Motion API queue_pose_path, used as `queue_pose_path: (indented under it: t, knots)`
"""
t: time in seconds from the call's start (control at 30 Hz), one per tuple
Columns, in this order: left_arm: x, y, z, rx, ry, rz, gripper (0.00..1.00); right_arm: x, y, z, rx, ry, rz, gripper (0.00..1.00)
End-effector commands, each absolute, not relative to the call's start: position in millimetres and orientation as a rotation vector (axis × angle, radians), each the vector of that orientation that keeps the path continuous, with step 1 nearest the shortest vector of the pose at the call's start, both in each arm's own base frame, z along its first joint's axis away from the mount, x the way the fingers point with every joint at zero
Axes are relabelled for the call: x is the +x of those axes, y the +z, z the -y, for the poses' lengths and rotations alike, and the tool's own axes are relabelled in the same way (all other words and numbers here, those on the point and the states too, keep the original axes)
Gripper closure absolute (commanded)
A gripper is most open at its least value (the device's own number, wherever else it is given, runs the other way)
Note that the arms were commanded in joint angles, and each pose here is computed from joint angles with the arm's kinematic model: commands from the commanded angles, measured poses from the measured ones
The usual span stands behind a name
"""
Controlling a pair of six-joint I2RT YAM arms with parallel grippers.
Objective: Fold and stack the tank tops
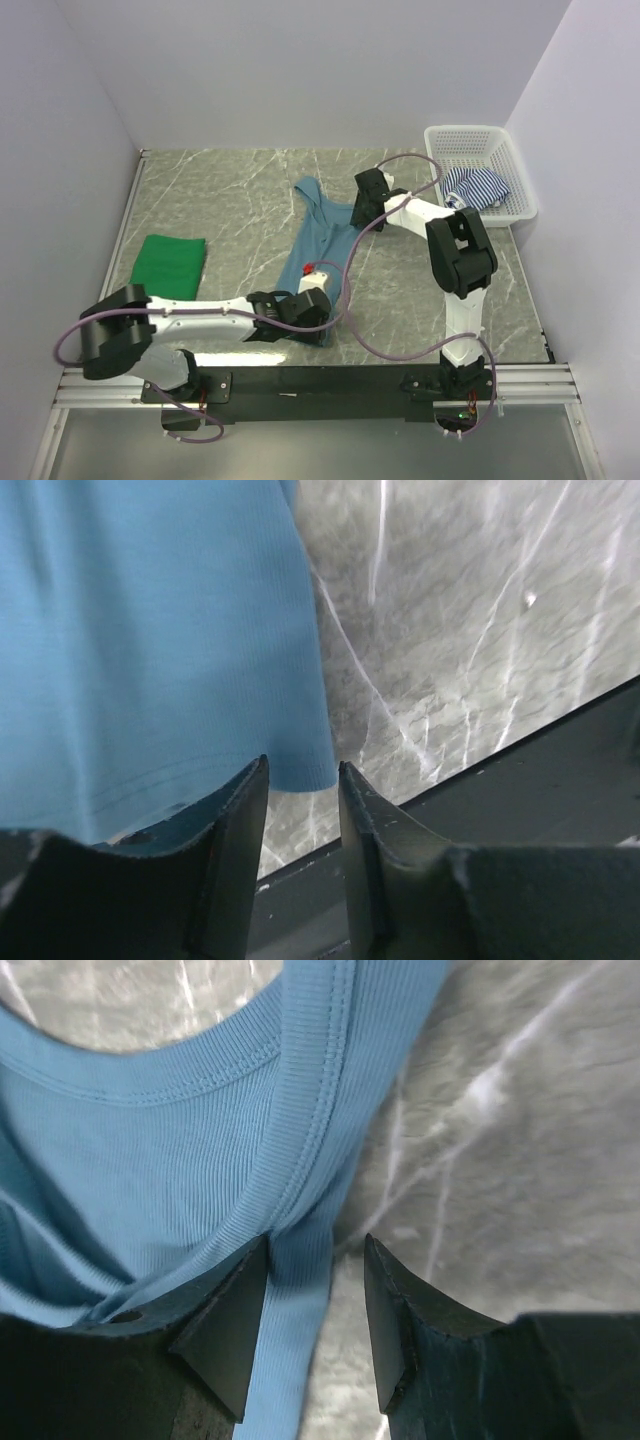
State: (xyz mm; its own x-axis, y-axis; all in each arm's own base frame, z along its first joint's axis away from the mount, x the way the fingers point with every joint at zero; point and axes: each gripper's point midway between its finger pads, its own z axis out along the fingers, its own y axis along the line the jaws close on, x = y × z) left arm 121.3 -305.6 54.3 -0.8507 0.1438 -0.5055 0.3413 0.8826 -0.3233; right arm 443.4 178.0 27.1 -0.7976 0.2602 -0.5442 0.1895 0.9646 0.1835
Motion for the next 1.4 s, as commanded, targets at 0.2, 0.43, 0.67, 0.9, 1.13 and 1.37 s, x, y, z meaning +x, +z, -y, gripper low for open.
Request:
queue_pose_path:
  t: [0.2, 0.43, 0.67, 0.9, 1.13, 1.37]
  knots:
    - [114, 41, 338, 0.463, -0.599, -2.560, 0.62, 467, 23, -185, 0.376, 0.215, -2.483, 0.58]
    - [108, 22, 339, 0.498, -0.531, -2.596, 0.93, 471, 23, -179, 0.369, 0.170, -2.481, 0.86]
    - [93, 34, 362, 0.579, -0.607, -2.580, 0.99, 486, 32, -160, 0.347, 0.011, -2.459, 1.00]
    - [81, 45, 388, 0.612, -0.783, -2.558, 0.92, 506, 43, -152, 0.308, -0.044, -2.436, 1.00]
    - [101, 65, 407, 0.567, -0.780, -2.482, 0.59, 507, 51, -152, 0.267, -0.024, -2.428, 0.51]
    - [153, 127, 363, 0.218, -0.732, -2.355, 0.59, 484, 78, -135, 0.315, 0.011, -2.417, 0.41]
